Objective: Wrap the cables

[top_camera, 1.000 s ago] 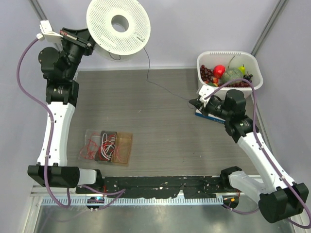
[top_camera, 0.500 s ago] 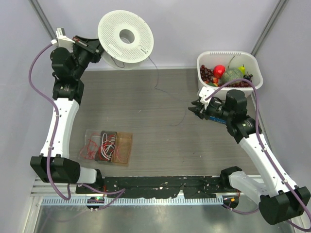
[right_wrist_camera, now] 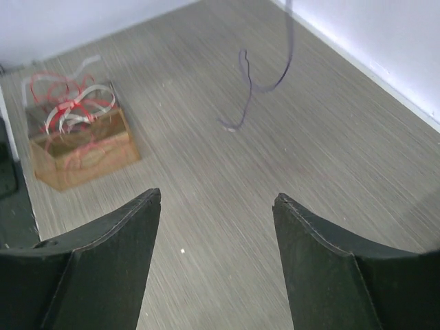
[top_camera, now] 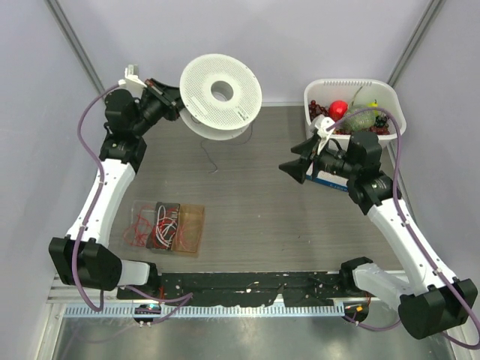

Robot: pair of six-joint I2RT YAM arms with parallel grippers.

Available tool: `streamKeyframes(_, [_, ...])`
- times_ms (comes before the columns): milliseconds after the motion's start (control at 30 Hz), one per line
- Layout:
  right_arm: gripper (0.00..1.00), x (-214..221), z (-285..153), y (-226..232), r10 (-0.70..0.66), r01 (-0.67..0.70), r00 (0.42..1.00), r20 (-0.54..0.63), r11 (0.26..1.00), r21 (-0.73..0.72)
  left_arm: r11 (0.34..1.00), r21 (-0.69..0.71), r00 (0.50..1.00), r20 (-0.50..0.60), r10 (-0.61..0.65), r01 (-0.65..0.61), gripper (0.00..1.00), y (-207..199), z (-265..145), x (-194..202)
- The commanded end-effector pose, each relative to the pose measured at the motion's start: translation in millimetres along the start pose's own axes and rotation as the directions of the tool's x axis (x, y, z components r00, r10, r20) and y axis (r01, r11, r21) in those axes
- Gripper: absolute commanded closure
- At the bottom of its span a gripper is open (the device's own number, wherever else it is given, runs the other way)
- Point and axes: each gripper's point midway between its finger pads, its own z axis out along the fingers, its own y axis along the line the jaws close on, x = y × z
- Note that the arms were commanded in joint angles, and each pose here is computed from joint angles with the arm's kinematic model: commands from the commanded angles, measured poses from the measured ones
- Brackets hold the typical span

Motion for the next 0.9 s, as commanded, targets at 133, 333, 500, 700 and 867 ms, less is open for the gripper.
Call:
streamKeyframes(133, [0.28,-78,13,-19,0.197,-0.207,0.962,0.187,0.978,0.031,0.987,0.161,0.993,-0.116,0.03,-0.011,1.0,-39,-14,38])
streamKeyframes(333, [0.28,-84,19,-26,0.326,-0.336,0.926,0.192,0.942,0.019,0.977,0.212,0.986,-0.164,0.041,-0.006,1.0,-47,-15,48])
streamKeyframes(500, [0.28,-98,23,-35,0.51,-0.509,0.828,0.232,0.858,-0.067,0.968,0.25,0.977,-0.21,0.046,0.008,1.0,-56,-17,61])
streamKeyframes(700, [0.25,-115,22,-28,0.608,-0.568,0.762,0.221,0.792,-0.223,0.959,0.285,0.969,-0.238,0.059,0.012,1.0,-66,-20,66])
streamKeyframes(867, [0.25,-121,22,-21,0.601,-0.543,0.772,0.207,0.793,-0.276,0.952,0.304,0.963,-0.261,0.068,0.016,1.0,-71,-19,72])
